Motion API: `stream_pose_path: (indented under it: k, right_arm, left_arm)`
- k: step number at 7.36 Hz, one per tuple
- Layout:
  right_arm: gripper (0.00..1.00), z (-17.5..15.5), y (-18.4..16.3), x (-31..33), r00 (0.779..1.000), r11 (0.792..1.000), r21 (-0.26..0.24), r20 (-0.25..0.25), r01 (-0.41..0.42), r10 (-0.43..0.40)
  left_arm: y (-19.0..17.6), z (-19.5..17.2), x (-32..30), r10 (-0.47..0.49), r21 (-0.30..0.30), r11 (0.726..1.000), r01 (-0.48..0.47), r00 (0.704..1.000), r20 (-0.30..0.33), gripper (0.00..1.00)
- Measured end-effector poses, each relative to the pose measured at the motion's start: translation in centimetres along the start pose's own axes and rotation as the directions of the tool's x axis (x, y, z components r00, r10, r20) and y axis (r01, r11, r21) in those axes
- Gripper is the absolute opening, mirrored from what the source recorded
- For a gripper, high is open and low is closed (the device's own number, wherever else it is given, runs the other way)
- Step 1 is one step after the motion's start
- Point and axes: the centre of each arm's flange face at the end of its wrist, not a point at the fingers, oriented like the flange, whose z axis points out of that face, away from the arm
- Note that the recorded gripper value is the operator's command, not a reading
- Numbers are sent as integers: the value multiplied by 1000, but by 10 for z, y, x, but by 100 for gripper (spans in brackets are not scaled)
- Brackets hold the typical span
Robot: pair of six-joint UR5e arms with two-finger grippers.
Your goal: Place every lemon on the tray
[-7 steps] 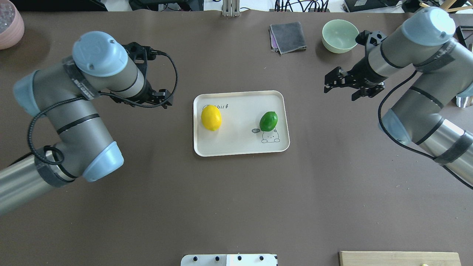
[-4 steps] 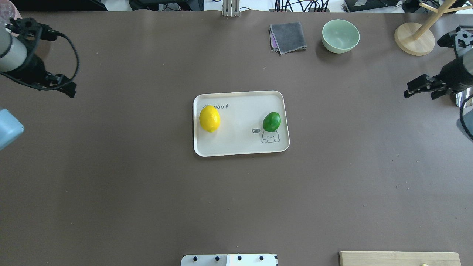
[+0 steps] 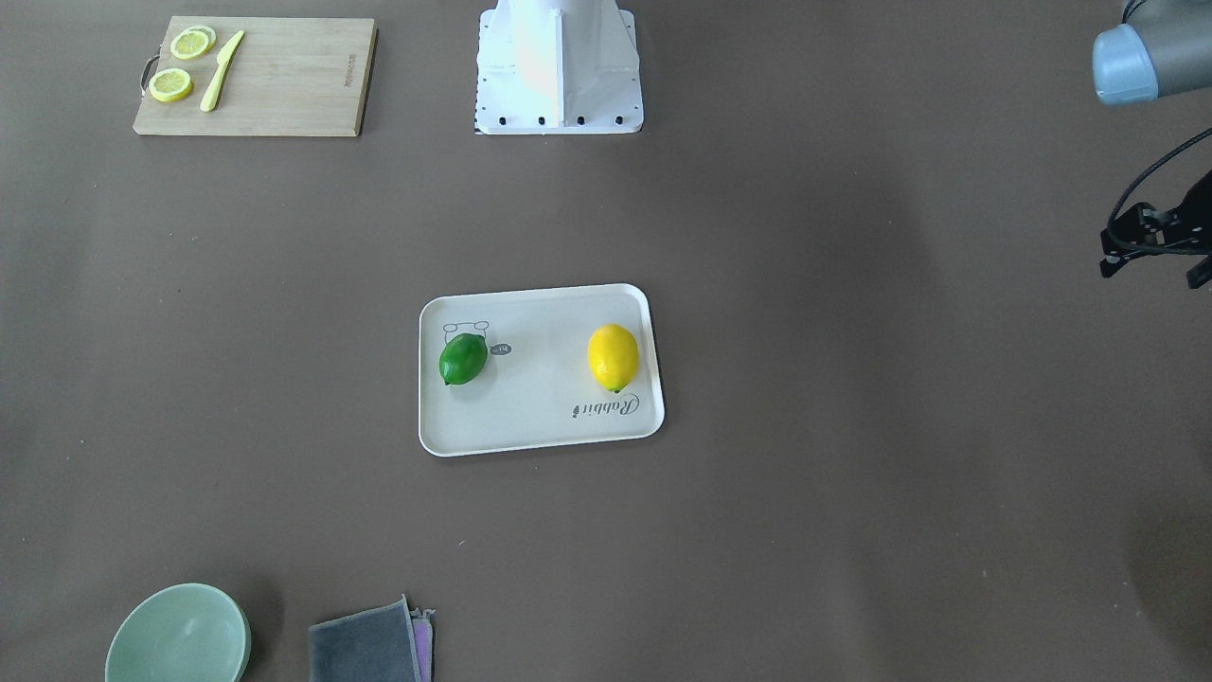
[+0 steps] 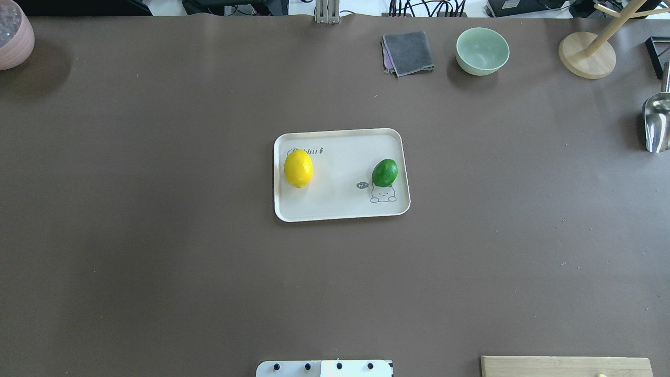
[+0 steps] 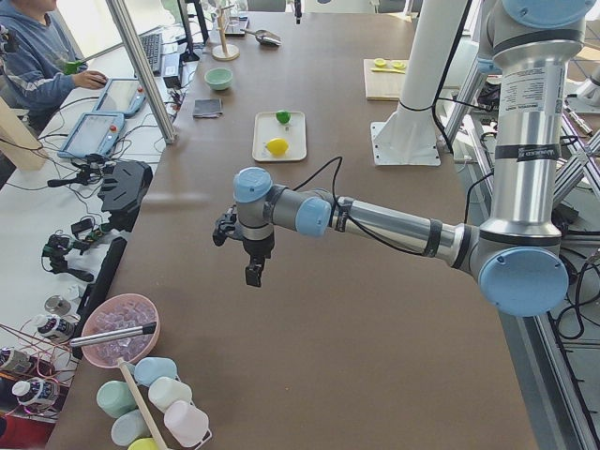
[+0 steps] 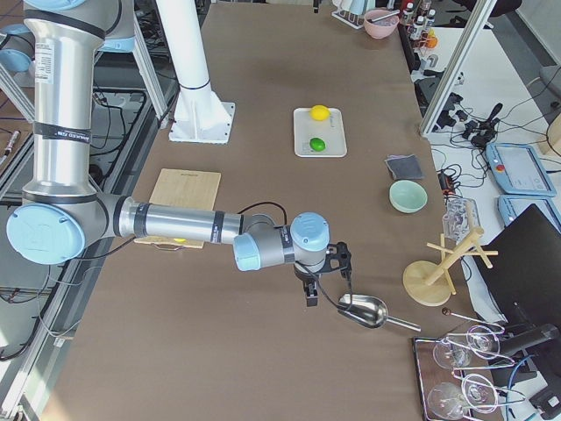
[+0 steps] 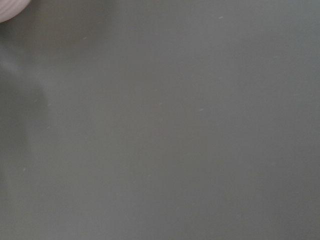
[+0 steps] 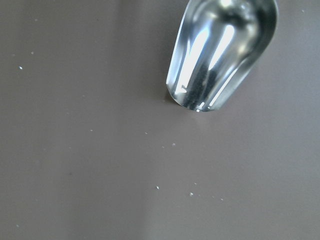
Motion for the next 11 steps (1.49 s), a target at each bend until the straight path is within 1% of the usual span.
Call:
stream_pose_path:
  k: [1, 3, 4, 7, 10, 11]
  right_arm:
    - [100, -6, 8, 18, 1000, 1000, -13, -12, 13, -13]
    - [100, -10, 13, 31, 999, 999, -26, -20, 27, -27]
    - [100, -10, 15, 32, 999, 999, -27, -17, 28, -29]
    - [100, -14, 17, 31, 999, 999, -15, -8, 31, -31]
    - [100, -16, 18, 28, 999, 999, -6, 1, 38, -38]
    - [100, -15, 21, 28, 999, 999, -6, 12, 38, -38]
  left_arm:
    - [7, 0, -20, -20, -1, 1000, 20, 1000, -7, 97]
    - [21, -4, -62, 9, 11, 1000, -9, 999, -31, 97]
    - [27, -3, -75, 8, 9, 1000, -8, 999, -45, 97]
    - [31, 2, -88, -10, 0, 1000, 10, 999, -48, 97]
    - [33, -8, -92, -16, 19, 1000, 17, 999, -47, 97]
    - [34, -11, -94, -22, 27, 999, 23, 999, -48, 97]
